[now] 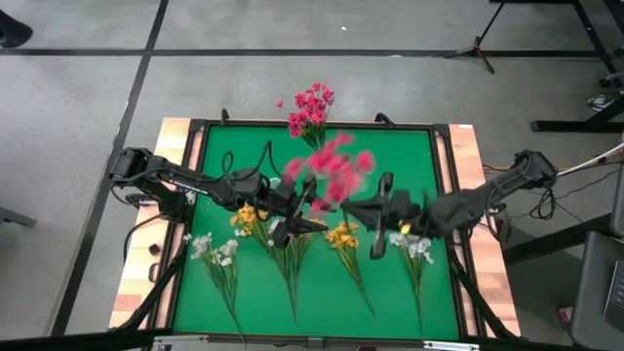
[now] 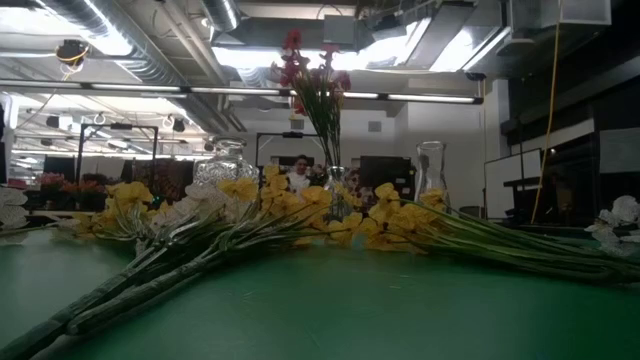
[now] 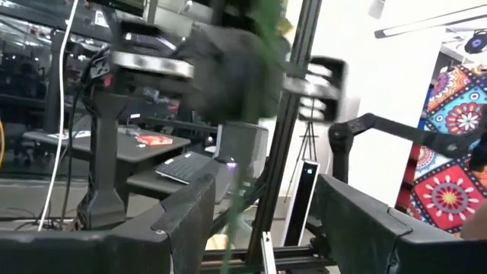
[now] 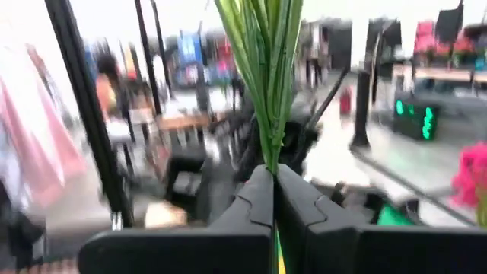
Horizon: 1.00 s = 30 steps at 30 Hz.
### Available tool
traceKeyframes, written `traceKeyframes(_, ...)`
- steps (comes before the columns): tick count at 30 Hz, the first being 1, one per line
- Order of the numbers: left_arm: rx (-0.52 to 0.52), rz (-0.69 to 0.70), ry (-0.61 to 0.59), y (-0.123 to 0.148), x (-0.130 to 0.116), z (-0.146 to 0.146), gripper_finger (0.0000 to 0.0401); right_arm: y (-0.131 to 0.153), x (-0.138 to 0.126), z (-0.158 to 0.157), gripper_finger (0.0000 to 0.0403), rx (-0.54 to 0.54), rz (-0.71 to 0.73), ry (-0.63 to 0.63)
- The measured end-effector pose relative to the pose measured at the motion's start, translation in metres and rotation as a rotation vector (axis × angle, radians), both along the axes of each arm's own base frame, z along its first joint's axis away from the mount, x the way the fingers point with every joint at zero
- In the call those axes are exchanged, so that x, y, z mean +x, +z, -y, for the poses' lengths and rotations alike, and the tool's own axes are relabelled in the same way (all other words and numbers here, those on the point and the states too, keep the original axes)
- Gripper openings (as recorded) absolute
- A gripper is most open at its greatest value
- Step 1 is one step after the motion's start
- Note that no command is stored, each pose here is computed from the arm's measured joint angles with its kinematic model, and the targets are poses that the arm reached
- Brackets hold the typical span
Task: Sort flowers into vase by color
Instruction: Put the red flower into the center transparent vase
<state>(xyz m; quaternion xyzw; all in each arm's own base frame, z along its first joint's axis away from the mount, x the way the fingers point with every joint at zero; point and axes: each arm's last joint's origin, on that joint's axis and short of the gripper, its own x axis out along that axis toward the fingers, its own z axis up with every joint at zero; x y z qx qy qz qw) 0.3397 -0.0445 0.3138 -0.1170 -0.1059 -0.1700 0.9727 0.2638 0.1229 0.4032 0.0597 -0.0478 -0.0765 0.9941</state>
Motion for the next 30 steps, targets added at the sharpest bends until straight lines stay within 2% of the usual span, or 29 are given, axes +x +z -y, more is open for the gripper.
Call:
traceKeyframes(3, 0.0, 0.001, 0.002, 0.0, 0.0, 0.0, 0.0224, -0.01, -0.001, 0.015, 0.0, 0.012, 0.099, 0.078)
traceKeyframes(11, -0.011, -0.052, 0.08, -0.005, 0.003, -0.013, 0.0224, -0.029, 0.016, 0.043, 0.0, 0.066, 0.036, 0.16)
traceKeyframes(19, -0.018, -0.091, 0.121, -0.008, 0.004, -0.023, 0.0224, -0.035, 0.025, 0.06, 0.0, 0.099, 0.001, 0.169)
traceKeyframes(26, -0.035, -0.14, 0.125, -0.012, 0.005, -0.025, 0.0224, -0.038, 0.026, 0.062, 0.0, 0.096, -0.023, 0.168)
traceKeyframes(30, -0.05, -0.162, 0.162, -0.014, 0.005, -0.026, 0.0208, -0.038, 0.026, 0.062, 0.0, 0.102, -0.03, 0.168)
